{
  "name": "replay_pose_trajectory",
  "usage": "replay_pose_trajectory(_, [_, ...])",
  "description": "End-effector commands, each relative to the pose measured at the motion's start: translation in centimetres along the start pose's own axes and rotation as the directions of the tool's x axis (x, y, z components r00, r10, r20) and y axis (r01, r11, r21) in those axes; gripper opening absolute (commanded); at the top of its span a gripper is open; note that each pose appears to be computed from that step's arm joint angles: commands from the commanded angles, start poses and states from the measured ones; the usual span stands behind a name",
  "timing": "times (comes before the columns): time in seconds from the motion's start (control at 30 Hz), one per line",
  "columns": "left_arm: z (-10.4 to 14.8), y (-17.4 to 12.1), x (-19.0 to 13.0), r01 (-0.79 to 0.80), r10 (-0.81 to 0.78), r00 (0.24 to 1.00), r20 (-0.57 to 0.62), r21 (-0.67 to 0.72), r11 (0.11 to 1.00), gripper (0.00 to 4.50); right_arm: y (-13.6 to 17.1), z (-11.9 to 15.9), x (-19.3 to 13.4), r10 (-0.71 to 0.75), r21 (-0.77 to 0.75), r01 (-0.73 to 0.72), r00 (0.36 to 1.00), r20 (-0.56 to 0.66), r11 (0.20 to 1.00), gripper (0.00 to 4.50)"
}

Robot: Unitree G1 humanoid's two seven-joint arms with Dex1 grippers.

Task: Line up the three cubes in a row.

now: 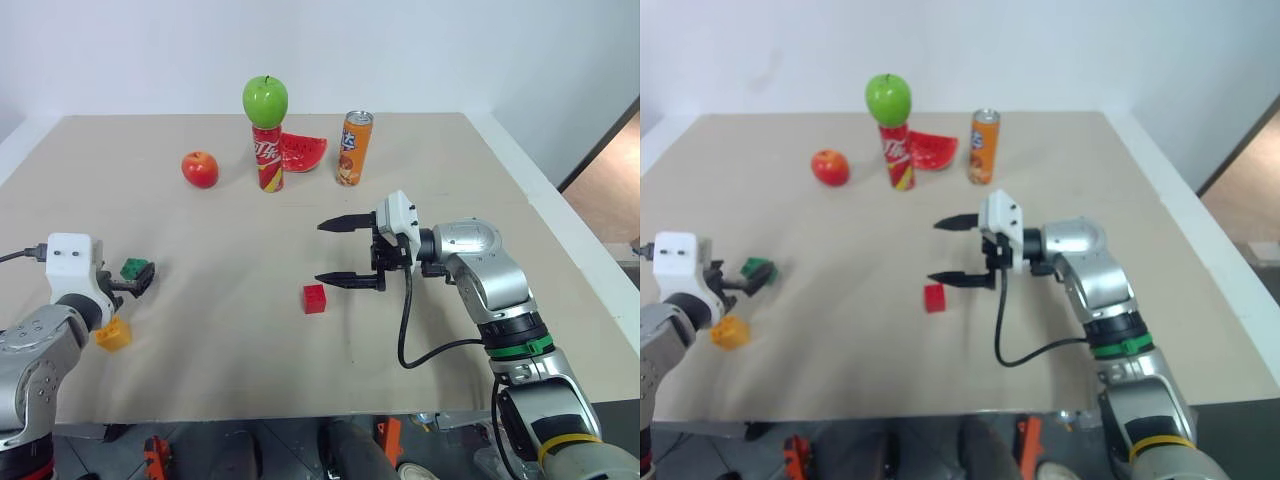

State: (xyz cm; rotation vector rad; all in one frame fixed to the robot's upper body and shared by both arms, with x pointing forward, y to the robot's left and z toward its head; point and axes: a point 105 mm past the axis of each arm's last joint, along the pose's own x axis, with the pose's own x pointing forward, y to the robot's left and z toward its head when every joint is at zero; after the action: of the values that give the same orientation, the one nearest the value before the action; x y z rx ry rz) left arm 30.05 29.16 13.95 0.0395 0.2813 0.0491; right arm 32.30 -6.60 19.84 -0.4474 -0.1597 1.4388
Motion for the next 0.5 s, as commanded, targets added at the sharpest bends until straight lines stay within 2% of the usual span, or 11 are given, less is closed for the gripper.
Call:
replay_pose_trajectory(0.03, [0.7,0.6,0.5,-0.011,0.011,1.0,-0.006,0.008,1.0,4.5,-0.3,1.3,-0.1,-0.013,-0.064,0.014,1.0,0.014,0.998,4.48])
replay_pose_trajectory(0.33, [-0.1,0.3,2.0,0.039,-0.037,0.995,-0.09,0.015,0.999,4.5,-0.4,1.2,-0.2,-0.033,-0.062,0.035,0.999,0.019,0.997,4.48])
replay_pose_trajectory(0.37, [-0.1,0.3,2.2,0.036,-0.035,0.995,-0.091,0.016,0.999,3.97,-0.4,1.3,-0.2,-0.033,-0.057,0.035,0.999,0.025,0.998,4.5])
replay_pose_trajectory(0.4, [-0.1,0.3,2.3,0.038,-0.036,0.995,-0.09,0.019,0.999,3.76,-0.3,1.3,-0.2,-0.03,-0.046,0.032,0.999,0.037,0.998,4.5])
replay_pose_trajectory(0.5, [0.2,0.1,2.6,0.046,-0.043,0.996,-0.08,0.037,0.998,2.67,0.2,1.9,-0.2,-0.002,0.046,-0.003,0.995,0.104,0.999,4.5])
